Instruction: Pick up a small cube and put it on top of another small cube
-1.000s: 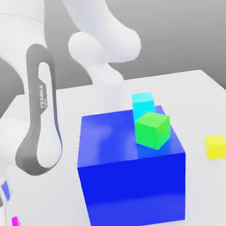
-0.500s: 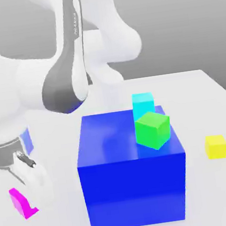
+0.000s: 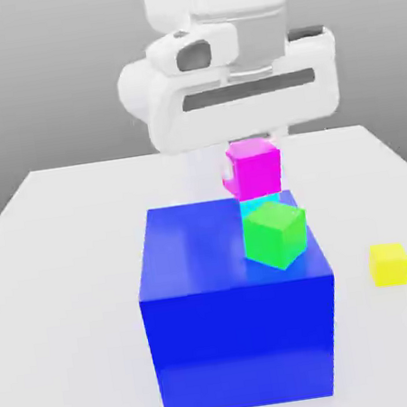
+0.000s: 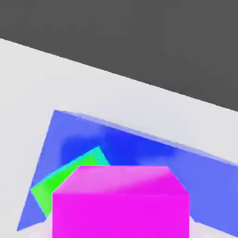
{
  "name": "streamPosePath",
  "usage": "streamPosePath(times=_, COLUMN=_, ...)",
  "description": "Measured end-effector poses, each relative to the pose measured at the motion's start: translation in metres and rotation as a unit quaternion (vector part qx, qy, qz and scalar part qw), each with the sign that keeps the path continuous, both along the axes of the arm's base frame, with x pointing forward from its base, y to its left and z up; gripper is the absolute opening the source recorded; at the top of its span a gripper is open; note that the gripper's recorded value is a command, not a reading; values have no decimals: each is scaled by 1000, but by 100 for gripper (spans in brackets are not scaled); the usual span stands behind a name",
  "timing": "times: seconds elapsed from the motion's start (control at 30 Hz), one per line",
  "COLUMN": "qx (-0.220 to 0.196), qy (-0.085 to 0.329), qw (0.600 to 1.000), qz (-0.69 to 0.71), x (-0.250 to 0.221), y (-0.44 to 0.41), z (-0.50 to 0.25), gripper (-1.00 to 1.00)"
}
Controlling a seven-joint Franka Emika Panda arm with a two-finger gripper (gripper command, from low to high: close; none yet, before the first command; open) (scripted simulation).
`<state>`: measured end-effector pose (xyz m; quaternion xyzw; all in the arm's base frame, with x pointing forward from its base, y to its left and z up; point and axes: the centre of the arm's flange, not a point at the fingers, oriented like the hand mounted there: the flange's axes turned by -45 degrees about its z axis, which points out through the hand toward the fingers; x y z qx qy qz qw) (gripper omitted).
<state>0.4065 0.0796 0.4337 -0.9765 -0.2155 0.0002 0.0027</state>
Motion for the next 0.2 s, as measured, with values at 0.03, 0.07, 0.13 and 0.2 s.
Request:
streamPosePath(times=0.03, qx=0, qy=0, qw=1000, qz=5, x=-1, y=2, z=-12, gripper=-100)
streamPosePath(times=0.07, qx=0, qy=0, qw=1000, qz=7, x=-2, y=2, z=-26, gripper=-100)
streamPosePath(times=0.13, qx=0, qy=0, qw=1000, qz=8, x=-3, y=3, z=-37, gripper=100)
streamPosePath(times=0.2, qx=0, qy=0, qw=1000, qz=8, x=-3, y=3, z=-37, gripper=100)
